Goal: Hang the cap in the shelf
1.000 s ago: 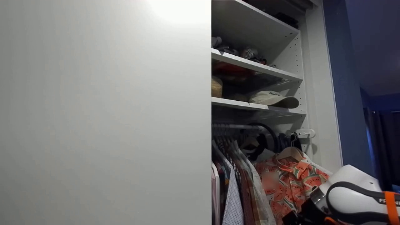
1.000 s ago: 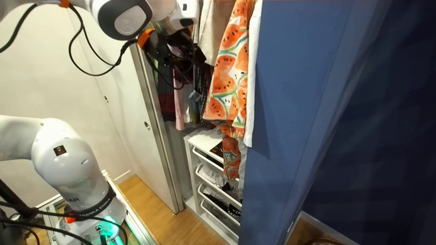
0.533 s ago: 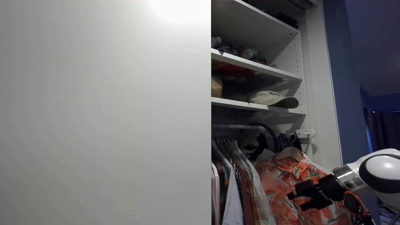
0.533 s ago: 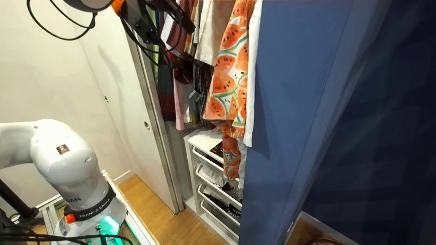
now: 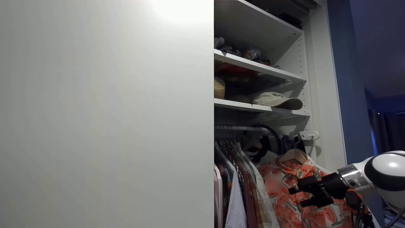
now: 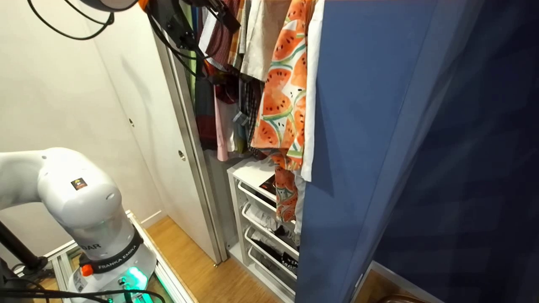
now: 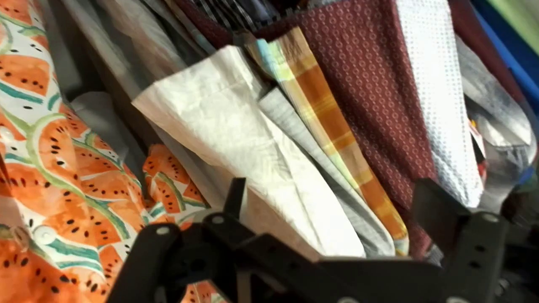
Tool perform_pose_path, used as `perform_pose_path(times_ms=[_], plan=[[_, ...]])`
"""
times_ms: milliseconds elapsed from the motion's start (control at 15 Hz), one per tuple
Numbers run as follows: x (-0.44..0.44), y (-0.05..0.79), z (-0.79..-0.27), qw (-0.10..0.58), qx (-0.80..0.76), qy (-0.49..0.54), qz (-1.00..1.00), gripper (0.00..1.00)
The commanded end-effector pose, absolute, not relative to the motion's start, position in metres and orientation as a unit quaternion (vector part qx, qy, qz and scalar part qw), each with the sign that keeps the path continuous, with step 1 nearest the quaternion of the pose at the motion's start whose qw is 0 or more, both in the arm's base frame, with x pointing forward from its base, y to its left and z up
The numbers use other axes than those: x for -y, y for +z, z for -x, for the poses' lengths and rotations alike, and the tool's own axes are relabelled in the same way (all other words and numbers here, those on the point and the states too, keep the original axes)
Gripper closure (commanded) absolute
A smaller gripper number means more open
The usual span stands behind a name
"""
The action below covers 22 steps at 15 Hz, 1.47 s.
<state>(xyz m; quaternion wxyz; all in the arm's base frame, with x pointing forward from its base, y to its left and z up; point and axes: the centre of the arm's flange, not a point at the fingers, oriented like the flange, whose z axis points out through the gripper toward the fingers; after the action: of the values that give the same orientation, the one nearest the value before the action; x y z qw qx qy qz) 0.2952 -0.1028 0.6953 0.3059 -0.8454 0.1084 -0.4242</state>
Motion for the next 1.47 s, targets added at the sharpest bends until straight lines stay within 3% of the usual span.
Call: perform_pose_path(times_ms=[0, 467, 533, 867, 1400], plan=[[0.106, 0.743, -0.282, 0.365, -0.134, -0.473, 0.790, 0.00], [0.104, 0.835, -0.232, 0.446, -0.170, -0.571, 0.668, 0.00], [0.111, 0.816, -0.241, 0.418, -0.167, -0.552, 0.702, 0.00], [0.112, 0.811, -0.243, 0.406, -0.167, -0.548, 0.712, 0.00], [0.122, 0.880, -0.218, 0.554, -0.164, -0.578, 0.576, 0.00]])
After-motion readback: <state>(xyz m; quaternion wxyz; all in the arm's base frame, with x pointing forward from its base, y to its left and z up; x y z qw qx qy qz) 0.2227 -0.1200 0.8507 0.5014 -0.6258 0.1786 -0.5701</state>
